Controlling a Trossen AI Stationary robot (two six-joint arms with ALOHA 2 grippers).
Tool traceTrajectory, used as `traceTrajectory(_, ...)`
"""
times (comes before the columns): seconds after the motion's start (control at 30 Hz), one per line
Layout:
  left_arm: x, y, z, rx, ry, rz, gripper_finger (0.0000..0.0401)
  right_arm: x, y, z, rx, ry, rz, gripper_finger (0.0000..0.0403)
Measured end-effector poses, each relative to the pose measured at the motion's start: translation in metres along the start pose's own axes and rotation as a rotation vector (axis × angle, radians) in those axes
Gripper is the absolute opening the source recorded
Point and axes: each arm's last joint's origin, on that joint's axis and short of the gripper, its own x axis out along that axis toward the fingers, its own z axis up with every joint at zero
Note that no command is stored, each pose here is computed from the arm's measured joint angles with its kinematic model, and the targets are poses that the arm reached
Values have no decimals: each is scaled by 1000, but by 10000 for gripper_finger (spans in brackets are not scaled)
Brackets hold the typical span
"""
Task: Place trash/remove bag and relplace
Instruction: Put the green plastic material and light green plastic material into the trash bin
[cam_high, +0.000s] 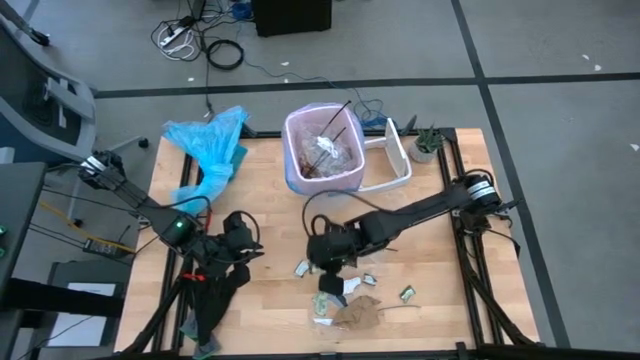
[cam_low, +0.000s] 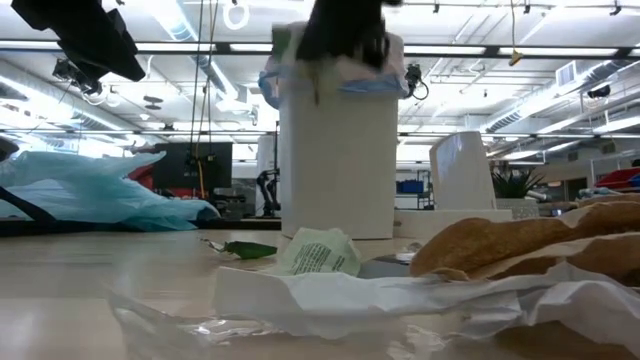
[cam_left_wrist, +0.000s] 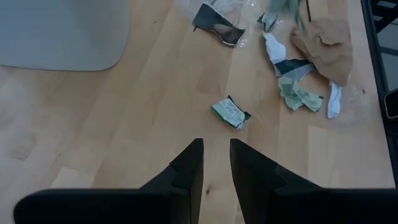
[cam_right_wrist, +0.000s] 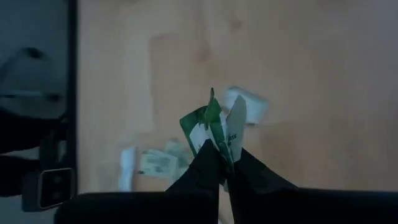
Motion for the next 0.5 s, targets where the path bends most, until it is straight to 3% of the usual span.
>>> traceTrajectory(0.23, 0, 0, 0, 19, -2, -3, 87, -84, -12, 52, 16, -146, -196, 4)
traceTrajectory(0.5, 0, 0, 0, 18, -1, -4, 88, -152, -53, 93, -19, -387, -417, 3)
